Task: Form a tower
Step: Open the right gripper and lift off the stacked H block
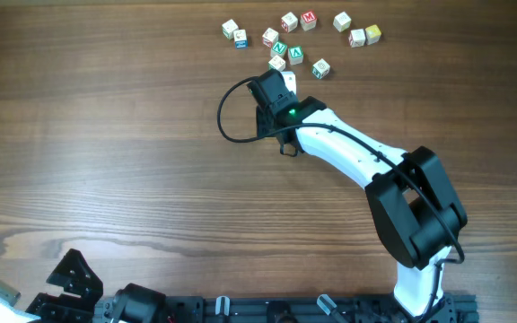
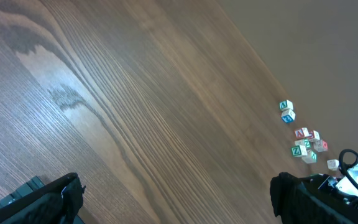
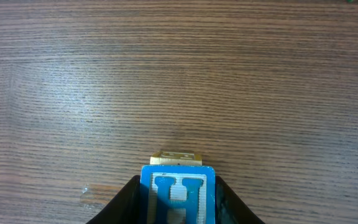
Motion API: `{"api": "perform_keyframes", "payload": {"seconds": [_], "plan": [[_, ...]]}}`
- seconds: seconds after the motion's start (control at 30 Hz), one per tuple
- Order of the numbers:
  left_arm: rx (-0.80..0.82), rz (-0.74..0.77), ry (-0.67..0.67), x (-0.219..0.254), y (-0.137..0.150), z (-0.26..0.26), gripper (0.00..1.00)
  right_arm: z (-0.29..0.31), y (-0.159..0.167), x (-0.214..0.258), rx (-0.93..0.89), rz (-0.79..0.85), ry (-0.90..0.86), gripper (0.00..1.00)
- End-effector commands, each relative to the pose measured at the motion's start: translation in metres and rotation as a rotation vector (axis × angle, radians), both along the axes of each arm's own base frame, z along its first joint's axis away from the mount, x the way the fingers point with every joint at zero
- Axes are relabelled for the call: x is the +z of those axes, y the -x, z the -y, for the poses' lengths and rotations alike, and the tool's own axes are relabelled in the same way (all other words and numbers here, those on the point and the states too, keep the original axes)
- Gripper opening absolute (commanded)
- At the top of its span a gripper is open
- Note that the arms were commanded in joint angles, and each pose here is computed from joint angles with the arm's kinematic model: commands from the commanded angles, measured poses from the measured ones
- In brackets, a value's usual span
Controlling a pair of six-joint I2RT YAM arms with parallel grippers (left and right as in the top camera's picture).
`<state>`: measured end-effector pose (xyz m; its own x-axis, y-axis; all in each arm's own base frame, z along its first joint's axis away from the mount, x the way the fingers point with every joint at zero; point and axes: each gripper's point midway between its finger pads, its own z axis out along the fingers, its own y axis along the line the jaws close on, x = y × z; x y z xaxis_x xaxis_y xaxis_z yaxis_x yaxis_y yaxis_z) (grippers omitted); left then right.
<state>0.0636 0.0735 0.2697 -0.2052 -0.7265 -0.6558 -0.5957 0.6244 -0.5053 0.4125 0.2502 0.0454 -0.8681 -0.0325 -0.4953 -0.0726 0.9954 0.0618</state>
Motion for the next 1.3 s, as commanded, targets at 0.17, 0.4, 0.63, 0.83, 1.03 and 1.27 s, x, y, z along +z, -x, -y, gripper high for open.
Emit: {"api": "perform_keyframes", "payload": {"seconds": [0.17,0.4,0.63,0.83,1.03,1.27], "plan": [[0.023,0.011,0.003,0.0,0.001,-0.003,1.0,0.005,0.002,-0.016,-0.018,-0.009,0.023,0.28],[0.024,0.011,0.003,0.0,0.001,-0.003,1.0,0.004,0.003,-0.019,-0.013,-0.018,0.017,0.35],[0.023,0.011,0.003,0.0,0.001,-0.003,1.0,0.002,0.003,-0.023,-0.009,-0.024,0.013,0.42],[0.023,0.011,0.003,0.0,0.001,-0.003,1.0,0.002,0.003,-0.023,-0.009,-0.023,0.013,0.58],[0.024,0.011,0.003,0.0,0.001,-0.003,1.0,0.002,0.003,-0.023,-0.009,-0.023,0.012,0.81],[0.024,0.011,0.003,0.0,0.001,-0.003,1.0,-0.003,0.002,-0.022,0.0,-0.021,-0.012,1.0]]}}
